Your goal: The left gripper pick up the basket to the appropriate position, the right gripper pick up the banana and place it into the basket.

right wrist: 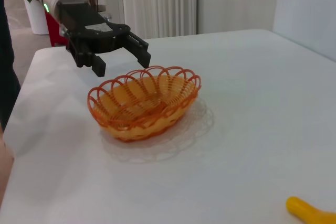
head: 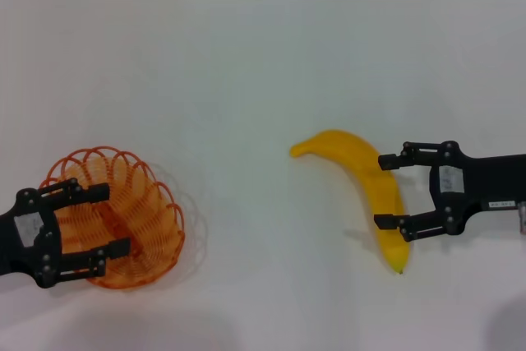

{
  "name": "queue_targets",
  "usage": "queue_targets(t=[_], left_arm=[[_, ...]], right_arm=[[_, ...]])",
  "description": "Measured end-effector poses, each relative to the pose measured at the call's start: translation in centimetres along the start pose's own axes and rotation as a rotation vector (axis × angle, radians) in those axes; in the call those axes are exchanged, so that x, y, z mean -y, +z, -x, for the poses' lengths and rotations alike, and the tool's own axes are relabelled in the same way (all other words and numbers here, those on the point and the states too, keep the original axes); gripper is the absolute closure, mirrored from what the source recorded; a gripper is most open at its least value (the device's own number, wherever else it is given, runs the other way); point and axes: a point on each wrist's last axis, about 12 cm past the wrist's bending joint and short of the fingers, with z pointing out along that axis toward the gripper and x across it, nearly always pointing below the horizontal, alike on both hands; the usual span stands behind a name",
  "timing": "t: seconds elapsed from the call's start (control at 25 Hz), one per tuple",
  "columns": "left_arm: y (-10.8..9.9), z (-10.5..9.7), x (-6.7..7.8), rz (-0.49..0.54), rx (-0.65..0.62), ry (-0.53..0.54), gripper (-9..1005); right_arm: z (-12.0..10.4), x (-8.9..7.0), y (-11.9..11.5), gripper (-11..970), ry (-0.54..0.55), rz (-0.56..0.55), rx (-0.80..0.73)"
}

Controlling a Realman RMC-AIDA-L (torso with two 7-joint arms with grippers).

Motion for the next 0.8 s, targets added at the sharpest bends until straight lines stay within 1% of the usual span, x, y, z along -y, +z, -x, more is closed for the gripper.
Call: queue_targets(t=[0.56, 0.68, 0.76, 0.8], left_arm=[[0.0, 0.1, 0.0, -0.001, 0.010, 0.004, 170], [-0.2, 0.5, -0.3, 0.035, 0.048, 0.008, 171], [-0.5, 0.9, -0.7, 0.074, 0.083, 0.002, 171], [-0.9, 1.4, -1.2, 0.101, 0.099, -0.011, 171]], right_arm=[[0.0, 0.0, 0.0, 67, -0.001, 0.003, -0.001], [0.0, 0.0, 0.0, 67, -0.001, 0.003, -0.001], [0.0, 0.0, 0.0, 67, -0.001, 0.003, -0.001], [0.0, 0.0, 0.0, 67, 0.000, 0.003, -0.001]])
